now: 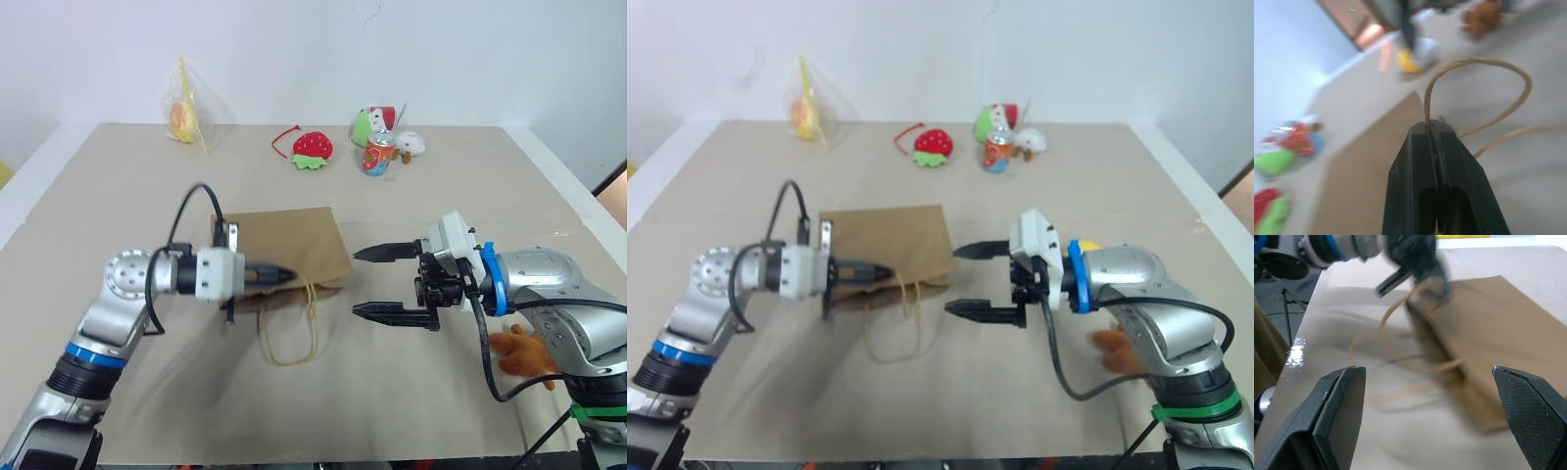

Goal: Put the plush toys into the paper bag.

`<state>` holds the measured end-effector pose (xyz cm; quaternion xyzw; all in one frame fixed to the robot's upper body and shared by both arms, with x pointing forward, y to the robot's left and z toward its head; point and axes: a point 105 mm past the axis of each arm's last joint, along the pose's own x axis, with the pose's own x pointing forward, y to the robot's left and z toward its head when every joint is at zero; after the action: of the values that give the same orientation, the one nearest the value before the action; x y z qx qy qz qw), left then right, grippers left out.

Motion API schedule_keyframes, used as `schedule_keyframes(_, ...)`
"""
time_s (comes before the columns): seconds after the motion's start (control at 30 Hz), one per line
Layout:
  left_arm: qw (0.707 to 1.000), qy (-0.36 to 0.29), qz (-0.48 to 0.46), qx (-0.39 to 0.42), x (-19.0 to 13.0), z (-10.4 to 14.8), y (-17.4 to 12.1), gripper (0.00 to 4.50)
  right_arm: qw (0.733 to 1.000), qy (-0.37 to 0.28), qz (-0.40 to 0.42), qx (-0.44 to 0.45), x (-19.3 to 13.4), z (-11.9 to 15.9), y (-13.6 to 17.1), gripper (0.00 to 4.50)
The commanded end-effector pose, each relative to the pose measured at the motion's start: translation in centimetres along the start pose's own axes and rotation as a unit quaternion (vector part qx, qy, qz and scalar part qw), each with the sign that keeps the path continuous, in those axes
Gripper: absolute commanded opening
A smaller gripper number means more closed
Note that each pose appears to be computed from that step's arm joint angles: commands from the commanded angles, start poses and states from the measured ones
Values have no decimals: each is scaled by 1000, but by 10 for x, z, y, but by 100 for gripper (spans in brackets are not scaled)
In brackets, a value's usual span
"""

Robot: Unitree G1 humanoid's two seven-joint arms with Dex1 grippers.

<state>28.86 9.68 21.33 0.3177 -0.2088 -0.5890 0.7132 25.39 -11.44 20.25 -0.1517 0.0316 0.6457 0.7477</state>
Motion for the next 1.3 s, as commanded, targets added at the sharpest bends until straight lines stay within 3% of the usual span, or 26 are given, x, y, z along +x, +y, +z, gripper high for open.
schedule_keyframes(0.03,999,-18,32,11,3,14,14,1,1000,-16,23,-9,6,13,9,424)
schedule_keyframes(0.1,999,-20,36,9,6,15,14,0,1000,-18,22,-5,11,10,9,393)
schedule_keyframes(0.3,996,-30,86,-5,8,18,25,0,999,-26,15,9,29,5,9,168)
schedule_keyframes(0.33,995,-34,98,-11,8,20,28,0,1000,-27,12,9,31,4,9,168)
schedule_keyframes(0.37,994,-36,104,-12,8,21,30,0,1000,-29,6,9,33,4,8,110)
schedule_keyframes(0.47,993,-35,112,-12,8,22,30,0,999,-35,-13,9,38,3,3,5)
schedule_keyframes(0.87,990,-32,138,-27,8,21,30,0,993,-77,-93,-8,65,13,-27,5)
schedule_keyframes(1.3,981,-48,187,-34,15,30,39,0,984,-53,-171,1,99,-3,-53,5)
